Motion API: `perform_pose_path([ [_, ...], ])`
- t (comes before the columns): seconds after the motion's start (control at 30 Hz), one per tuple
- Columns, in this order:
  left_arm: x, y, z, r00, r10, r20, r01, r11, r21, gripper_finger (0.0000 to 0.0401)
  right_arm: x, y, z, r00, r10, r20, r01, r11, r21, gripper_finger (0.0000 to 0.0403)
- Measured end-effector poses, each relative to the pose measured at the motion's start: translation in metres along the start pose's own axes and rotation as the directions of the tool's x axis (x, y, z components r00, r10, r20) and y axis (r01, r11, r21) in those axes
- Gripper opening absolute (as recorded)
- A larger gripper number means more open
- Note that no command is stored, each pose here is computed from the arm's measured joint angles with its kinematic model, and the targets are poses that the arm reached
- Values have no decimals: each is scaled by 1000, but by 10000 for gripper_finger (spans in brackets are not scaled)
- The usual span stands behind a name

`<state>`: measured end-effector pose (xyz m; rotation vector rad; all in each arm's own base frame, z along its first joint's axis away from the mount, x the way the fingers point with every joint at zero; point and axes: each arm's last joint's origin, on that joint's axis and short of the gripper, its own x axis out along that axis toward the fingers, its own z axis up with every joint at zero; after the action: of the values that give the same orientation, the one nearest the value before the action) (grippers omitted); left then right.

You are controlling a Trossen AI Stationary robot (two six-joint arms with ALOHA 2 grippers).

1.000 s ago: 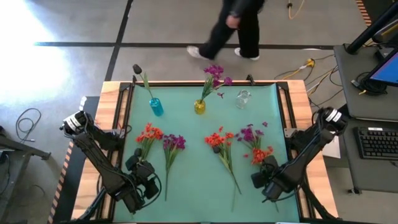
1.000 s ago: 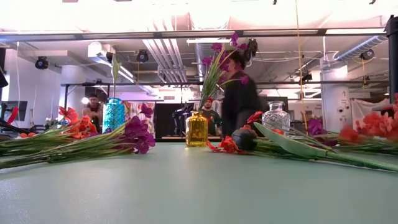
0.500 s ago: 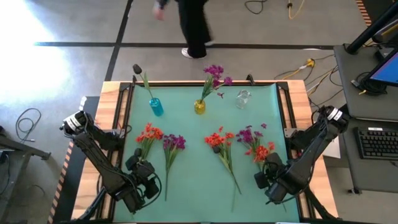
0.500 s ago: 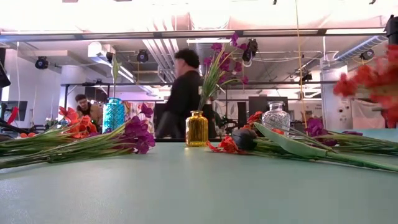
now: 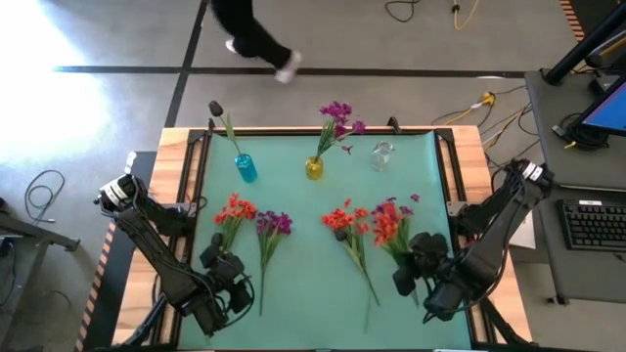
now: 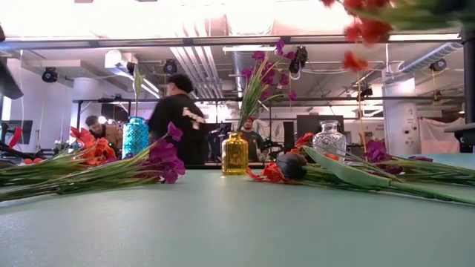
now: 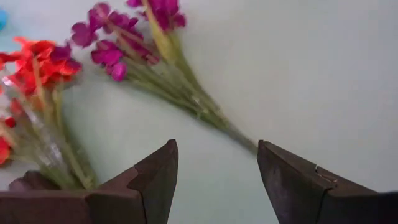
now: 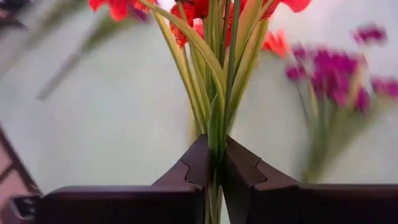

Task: Sort flowers into vase by color
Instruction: Put the right orange flower into the transparent vase

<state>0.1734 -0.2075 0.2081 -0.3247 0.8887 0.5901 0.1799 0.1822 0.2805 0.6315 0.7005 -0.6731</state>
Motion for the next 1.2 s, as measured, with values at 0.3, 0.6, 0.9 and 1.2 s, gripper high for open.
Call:
perform_pose_path([
  [0.3, -2, -20, 3, 983, -166, 76, 156, 980, 125, 206, -6, 12, 26, 964, 157, 212, -122, 978, -171, 22],
  [0.6, -11, -36, 32, 935, -221, 278, 157, 959, 235, 206, -6, 7, 53, 895, 118, 430, 11, 959, -284, 22],
  [0.9, -28, -46, 74, 899, -180, 400, 37, 940, 340, 206, 15, 8, 81, 912, 51, 406, 99, 935, -339, 22],
  [1.2, -34, -47, 107, 884, -139, 446, -95, 881, 463, 206, 27, 21, 119, 894, 127, 430, 126, 849, -514, 22],
])
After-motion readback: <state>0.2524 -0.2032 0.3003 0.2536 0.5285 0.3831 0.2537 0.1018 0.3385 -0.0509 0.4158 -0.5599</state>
